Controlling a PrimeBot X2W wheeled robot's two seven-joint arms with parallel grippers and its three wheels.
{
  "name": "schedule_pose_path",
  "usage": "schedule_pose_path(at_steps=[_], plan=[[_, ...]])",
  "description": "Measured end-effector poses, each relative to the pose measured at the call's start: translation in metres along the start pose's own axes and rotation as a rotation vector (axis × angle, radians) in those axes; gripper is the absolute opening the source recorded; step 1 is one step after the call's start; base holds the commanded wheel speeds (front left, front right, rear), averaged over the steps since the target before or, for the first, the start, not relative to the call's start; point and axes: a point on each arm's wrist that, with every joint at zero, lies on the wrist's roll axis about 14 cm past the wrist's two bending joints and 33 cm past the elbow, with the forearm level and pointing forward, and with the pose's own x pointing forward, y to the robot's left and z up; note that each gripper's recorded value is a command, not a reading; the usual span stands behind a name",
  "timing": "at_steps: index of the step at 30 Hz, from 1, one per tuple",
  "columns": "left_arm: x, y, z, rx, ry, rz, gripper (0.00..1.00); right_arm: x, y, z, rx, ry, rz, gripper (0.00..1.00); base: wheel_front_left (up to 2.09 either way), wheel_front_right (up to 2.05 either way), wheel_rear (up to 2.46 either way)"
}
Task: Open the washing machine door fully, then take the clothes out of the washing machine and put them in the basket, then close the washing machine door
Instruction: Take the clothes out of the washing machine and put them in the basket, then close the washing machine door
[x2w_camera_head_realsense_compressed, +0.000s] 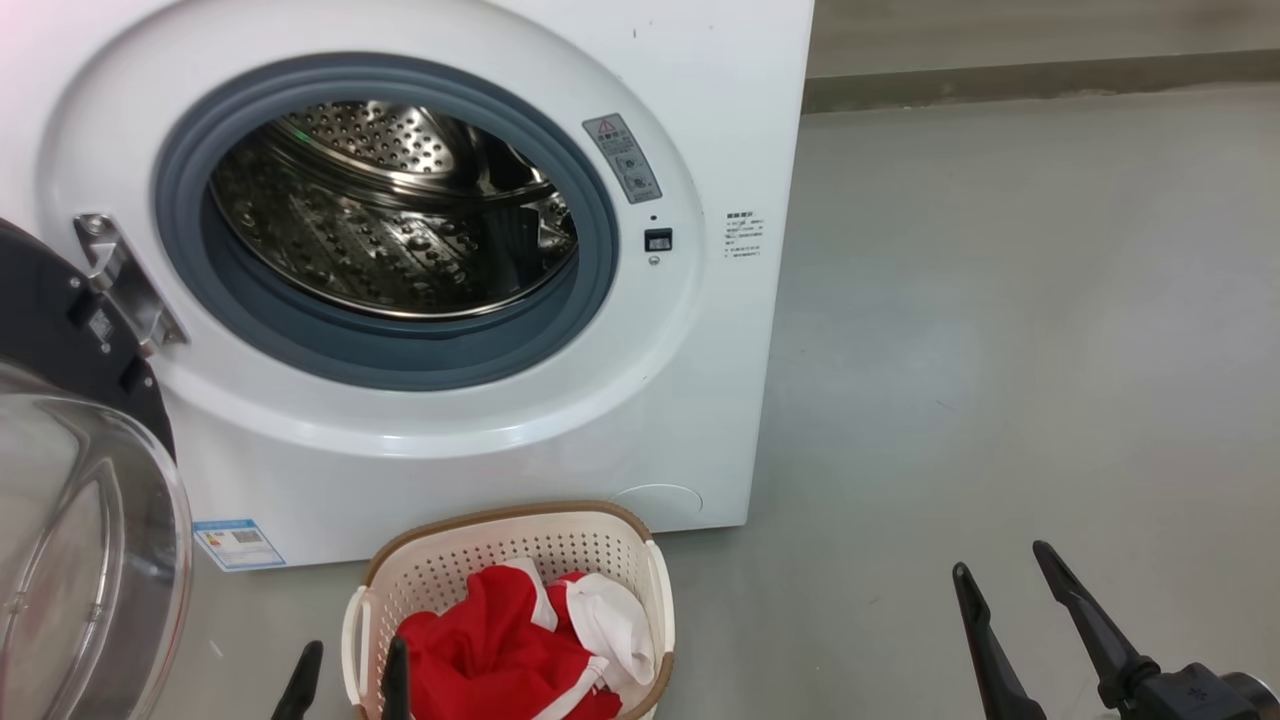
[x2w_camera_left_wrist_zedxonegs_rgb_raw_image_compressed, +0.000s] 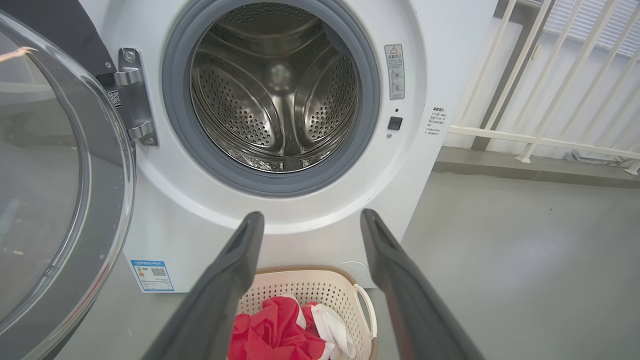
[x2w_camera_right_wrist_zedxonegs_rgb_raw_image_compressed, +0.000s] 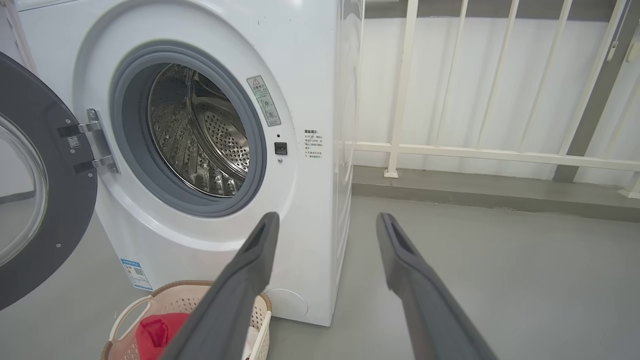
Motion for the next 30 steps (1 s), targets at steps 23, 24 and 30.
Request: schedule_pose_path(at_steps=[23, 24, 30], plan=[[-0.0004, -0.0015, 0.0043, 0.019, -0.011, 0.005, 1.00, -0.0020, -0.0011, 0.0001, 0.007, 0.004, -0.005, 1.00, -0.25, 0.18, 0.08], [-0.0004, -0.0019, 0.0041, 0.019, -0.011, 0.004, 1.00, -0.0021, -0.0012, -0.0002, 0.006, 0.007, -0.006, 1.00, -1.29, 1.00, 0.29], [-0.0005, -0.0011, 0.0009, 0.029, 0.005, 0.004, 1.00, -0.0010, -0.0017, -0.0003, 0.006, 0.008, -0.007, 1.00, -1.76, 1.49, 0.27]])
